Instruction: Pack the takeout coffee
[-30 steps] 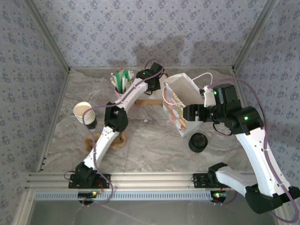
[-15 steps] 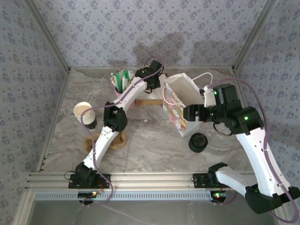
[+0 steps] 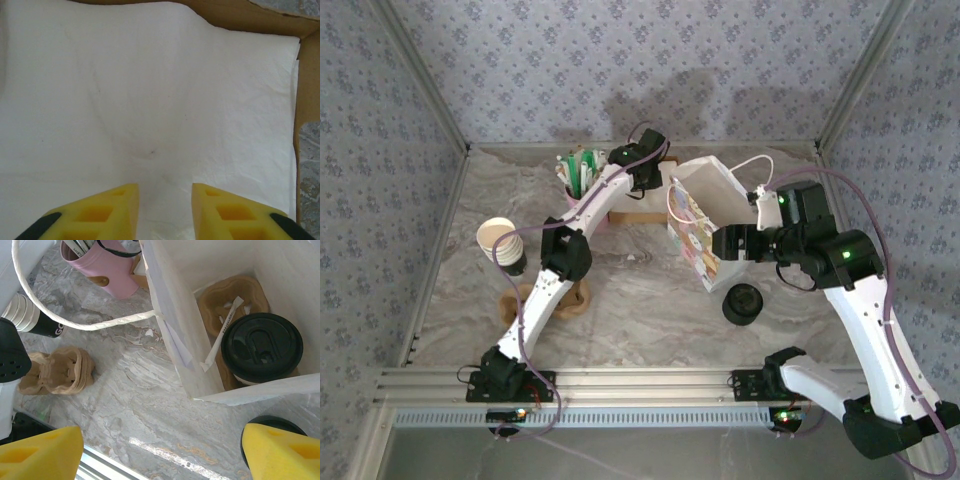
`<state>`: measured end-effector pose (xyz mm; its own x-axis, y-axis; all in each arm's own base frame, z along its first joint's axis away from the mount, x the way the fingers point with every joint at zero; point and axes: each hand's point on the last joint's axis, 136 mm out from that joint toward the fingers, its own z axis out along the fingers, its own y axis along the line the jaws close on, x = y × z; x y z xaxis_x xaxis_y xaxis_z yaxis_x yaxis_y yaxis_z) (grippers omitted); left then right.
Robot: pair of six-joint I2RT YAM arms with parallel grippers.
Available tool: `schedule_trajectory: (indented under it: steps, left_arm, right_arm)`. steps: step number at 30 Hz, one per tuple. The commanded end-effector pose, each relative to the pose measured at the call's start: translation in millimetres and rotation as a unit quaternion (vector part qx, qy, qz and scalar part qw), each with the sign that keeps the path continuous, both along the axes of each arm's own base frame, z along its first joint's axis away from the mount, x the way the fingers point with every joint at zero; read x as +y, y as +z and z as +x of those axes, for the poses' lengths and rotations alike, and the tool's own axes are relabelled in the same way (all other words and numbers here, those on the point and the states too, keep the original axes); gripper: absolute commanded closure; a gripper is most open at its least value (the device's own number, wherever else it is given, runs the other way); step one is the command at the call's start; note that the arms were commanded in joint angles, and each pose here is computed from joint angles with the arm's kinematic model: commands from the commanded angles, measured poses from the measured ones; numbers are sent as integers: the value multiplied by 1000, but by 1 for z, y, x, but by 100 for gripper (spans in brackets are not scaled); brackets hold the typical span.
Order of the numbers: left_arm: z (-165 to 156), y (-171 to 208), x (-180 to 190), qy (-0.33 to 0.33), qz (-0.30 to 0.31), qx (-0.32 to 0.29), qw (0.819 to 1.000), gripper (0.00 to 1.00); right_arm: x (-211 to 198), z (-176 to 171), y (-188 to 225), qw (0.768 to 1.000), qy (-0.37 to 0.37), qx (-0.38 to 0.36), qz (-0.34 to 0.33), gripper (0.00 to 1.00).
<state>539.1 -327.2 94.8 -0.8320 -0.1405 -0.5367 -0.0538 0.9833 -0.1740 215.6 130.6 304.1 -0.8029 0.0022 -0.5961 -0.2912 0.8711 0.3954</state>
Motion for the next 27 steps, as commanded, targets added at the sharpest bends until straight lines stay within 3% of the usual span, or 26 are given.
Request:
schedule_trajectory:
  steps: [1, 17, 21, 27]
  left_arm:
    - [3, 15, 4, 6, -10, -9, 1000, 65]
    - [5, -31, 3, 12, -13, 25, 1000, 62]
    - [6, -32, 4, 14, -16, 28, 999, 75]
    - [7, -10, 6, 15, -17, 11, 1000, 85]
  right_arm:
    - [0, -5, 1, 1000, 11, -2, 1, 15]
    - [-1, -4, -1, 1000, 11, -2, 3, 15]
    - [-1, -4, -1, 1000, 11, -1, 3, 15]
    - [-1, -4, -1, 1000, 11, -1, 4, 15]
